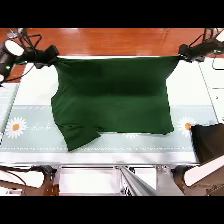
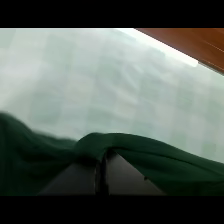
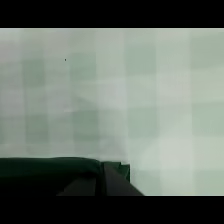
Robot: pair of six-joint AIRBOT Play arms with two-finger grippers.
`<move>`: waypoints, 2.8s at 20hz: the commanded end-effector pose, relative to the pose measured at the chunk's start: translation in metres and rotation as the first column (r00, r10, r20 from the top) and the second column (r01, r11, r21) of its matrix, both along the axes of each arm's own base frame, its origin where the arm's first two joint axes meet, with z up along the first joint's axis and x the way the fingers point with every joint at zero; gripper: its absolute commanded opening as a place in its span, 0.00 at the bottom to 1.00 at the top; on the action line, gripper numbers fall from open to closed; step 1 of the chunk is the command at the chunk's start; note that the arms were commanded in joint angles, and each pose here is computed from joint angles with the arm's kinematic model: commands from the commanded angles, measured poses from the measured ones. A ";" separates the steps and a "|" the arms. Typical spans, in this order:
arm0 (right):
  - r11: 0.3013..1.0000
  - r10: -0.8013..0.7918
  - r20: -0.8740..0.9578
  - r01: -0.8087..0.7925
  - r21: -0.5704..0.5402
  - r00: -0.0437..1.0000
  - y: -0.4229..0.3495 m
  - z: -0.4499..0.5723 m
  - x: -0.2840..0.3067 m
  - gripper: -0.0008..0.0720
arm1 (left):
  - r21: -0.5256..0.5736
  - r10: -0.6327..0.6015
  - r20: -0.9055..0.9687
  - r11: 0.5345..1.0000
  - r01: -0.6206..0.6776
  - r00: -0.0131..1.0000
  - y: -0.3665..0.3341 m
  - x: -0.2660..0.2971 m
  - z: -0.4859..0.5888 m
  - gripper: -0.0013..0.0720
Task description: Fold the shirts.
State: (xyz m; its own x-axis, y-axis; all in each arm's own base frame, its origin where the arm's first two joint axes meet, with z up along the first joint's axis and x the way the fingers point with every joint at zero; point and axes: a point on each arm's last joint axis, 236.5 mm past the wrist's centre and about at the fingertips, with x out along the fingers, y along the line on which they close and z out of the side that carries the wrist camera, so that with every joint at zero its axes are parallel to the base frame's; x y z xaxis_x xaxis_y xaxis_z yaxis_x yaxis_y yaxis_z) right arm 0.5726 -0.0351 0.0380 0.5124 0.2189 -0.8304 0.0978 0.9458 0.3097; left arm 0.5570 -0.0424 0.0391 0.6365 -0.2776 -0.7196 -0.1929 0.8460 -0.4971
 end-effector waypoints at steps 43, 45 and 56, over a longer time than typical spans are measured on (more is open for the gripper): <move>0.921 -0.065 -0.248 0.154 0.358 0.966 0.081 -0.072 -0.289 0.88 | -0.441 -0.116 -0.448 0.891 -0.106 0.886 -0.047 -0.345 -0.140 0.97; 0.914 -0.121 -0.219 0.195 0.356 0.968 0.063 -0.061 -0.276 0.88 | -0.412 -0.159 -0.439 0.910 -0.041 0.884 -0.060 -0.347 -0.145 0.97; 0.938 -0.116 -0.592 0.283 0.199 0.798 0.044 -0.127 -0.377 0.88 | -0.431 -0.219 -0.314 0.900 0.067 0.924 -0.068 -0.318 -0.115 0.05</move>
State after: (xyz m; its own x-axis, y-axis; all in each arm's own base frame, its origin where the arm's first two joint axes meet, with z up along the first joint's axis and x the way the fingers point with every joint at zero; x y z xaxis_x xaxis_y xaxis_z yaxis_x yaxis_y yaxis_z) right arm 0.2050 -0.0158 -0.0778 0.0936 0.3675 -0.9253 0.5410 0.7614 0.3571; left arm 0.2303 -0.1075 -0.0845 0.2689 -0.6478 -0.7128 -0.3169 0.6393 -0.7006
